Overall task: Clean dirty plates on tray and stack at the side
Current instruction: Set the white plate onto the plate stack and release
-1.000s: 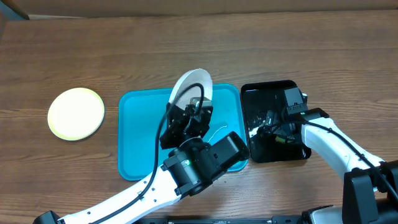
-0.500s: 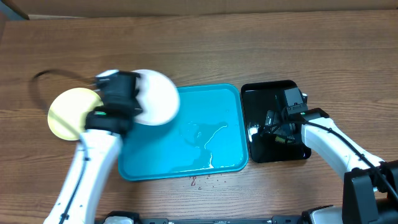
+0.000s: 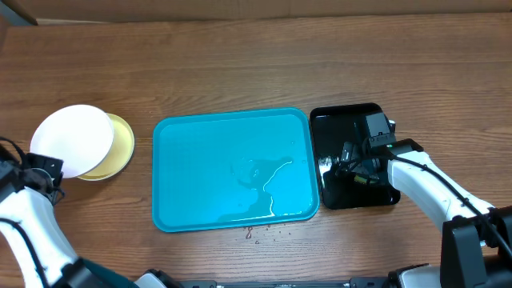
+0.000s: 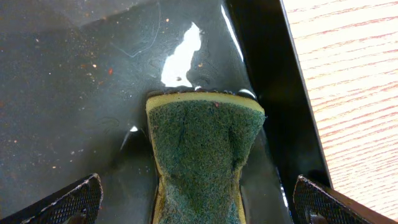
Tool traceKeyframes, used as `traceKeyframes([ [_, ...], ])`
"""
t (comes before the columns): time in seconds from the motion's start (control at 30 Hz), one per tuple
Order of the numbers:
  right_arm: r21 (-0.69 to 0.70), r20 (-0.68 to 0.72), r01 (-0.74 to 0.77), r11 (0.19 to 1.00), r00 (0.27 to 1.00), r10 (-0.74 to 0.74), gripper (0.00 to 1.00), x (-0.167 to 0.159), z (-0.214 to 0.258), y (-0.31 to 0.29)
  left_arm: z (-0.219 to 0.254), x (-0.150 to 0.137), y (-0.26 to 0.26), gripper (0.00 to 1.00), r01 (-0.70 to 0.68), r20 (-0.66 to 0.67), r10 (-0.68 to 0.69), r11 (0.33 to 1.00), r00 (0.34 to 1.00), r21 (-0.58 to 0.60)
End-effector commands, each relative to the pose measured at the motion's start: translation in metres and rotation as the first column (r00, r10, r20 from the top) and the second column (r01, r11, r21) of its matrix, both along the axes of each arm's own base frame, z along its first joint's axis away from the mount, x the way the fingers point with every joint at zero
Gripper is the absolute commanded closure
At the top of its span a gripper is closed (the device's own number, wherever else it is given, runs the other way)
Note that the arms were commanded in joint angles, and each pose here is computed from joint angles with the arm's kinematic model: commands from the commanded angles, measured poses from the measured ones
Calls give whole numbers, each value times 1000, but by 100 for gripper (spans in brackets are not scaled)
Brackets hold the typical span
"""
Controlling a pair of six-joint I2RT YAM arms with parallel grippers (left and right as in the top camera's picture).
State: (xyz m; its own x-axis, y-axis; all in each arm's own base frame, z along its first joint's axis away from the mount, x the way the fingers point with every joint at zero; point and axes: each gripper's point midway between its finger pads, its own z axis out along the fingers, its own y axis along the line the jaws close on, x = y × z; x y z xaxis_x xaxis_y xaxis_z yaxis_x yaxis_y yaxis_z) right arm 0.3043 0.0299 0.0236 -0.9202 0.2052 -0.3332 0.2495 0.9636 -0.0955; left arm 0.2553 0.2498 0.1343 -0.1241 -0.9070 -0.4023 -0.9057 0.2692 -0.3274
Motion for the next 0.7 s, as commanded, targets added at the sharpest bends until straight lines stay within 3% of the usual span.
traceKeyframes([
  [0.0, -4, 8, 9, 1000, 1000, -9, 0, 1, 1, -2, -21, 13, -5, 96, 53, 2, -53, 997, 999, -64],
  [0.33, -4, 7, 9, 1000, 1000, -9, 0, 1, 1, -2, -44, 32, 5, 96, 92, -1, -93, 995, 996, -49],
  [0.53, -4, 8, 9, 1000, 1000, -9, 0, 1, 1, -2, -50, 51, -8, 95, 203, -22, -204, 979, 979, -18],
  [0.57, -4, 7, 9, 1000, 1000, -9, 0, 1, 1, -2, -50, 52, -10, 91, 215, -31, -216, 976, 976, -9],
  [0.6, -4, 7, 9, 1000, 1000, -9, 0, 1, 1, -2, -50, 53, -10, 80, 220, -37, -220, 976, 975, -1],
  [0.63, -4, 8, 9, 1000, 1000, -9, 0, 1, 1, -2, -49, 53, -9, 59, 219, -42, -219, 976, 975, 8],
  [0.67, -4, 7, 9, 1000, 1000, -9, 0, 1, 1, -2, -49, 53, -9, 50, 219, -46, -218, 976, 975, 12],
])
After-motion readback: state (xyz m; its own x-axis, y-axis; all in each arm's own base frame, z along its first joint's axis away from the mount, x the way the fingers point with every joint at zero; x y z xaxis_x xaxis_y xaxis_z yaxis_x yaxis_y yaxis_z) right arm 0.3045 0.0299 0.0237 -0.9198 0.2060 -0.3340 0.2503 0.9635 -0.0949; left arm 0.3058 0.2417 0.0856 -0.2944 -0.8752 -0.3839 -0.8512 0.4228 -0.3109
